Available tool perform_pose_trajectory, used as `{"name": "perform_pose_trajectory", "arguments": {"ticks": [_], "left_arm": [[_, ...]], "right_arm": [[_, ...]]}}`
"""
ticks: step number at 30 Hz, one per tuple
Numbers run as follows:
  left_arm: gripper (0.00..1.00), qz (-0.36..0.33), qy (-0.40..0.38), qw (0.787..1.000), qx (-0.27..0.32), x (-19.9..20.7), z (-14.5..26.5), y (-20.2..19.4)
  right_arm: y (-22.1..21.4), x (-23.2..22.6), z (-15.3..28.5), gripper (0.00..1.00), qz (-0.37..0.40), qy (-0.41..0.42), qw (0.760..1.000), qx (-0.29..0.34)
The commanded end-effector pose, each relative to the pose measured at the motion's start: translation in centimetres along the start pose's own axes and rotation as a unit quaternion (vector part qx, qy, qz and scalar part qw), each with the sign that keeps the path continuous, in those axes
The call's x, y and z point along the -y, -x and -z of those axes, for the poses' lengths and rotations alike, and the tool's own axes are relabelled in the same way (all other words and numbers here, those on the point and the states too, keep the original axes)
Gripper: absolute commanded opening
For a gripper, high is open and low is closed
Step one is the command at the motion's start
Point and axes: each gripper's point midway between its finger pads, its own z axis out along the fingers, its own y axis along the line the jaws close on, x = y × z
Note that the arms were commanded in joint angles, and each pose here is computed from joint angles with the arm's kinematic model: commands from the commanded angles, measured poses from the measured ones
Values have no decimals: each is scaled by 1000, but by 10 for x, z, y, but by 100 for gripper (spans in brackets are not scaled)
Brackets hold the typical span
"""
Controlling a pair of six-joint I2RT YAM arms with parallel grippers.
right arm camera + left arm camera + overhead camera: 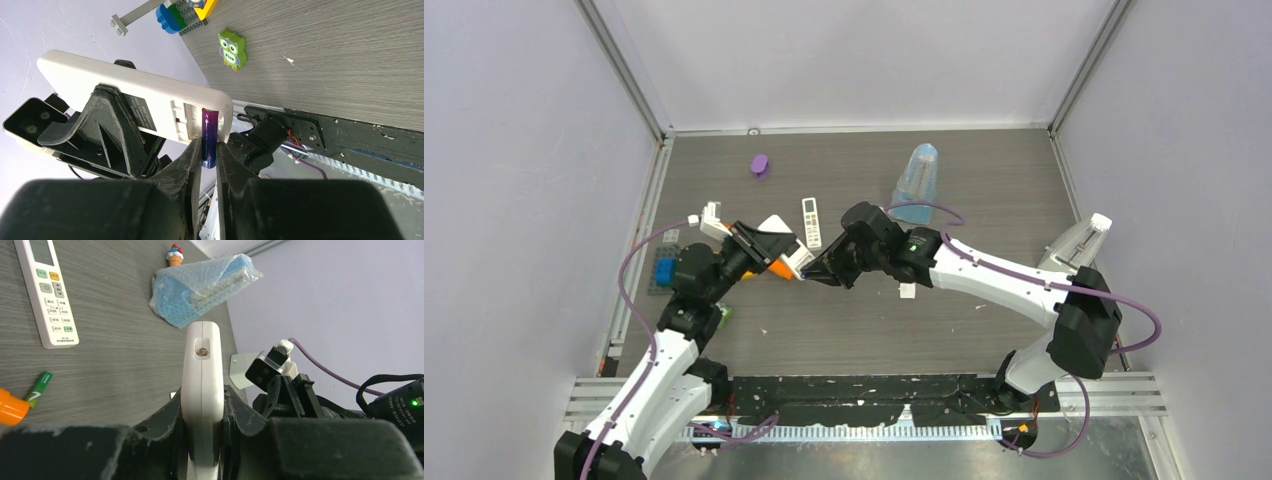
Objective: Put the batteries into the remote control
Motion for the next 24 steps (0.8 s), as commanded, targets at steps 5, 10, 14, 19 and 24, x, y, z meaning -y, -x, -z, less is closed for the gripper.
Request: {"name": "perform_pose_trajectory", "arguments": {"ticks": [5, 10, 14, 19, 24], "left_arm": [[0, 10, -58, 998, -1, 42, 2, 12], [0, 23, -35, 999, -8, 34, -1, 11], [0, 33, -24, 999, -12, 30, -4, 10], [0, 38, -7, 999, -19, 23, -7, 8], [0, 42, 5, 999, -27, 16, -11, 5]], "right_arm": [[19, -4, -8, 25, -7, -3, 999, 33], [20, -9, -5, 30, -1, 7, 999, 37], [18, -15, -4, 34, 9, 20, 999, 32], [15, -25, 4, 50, 35, 40, 998, 28], [14, -26, 20, 78, 62, 52, 996, 33]]}}
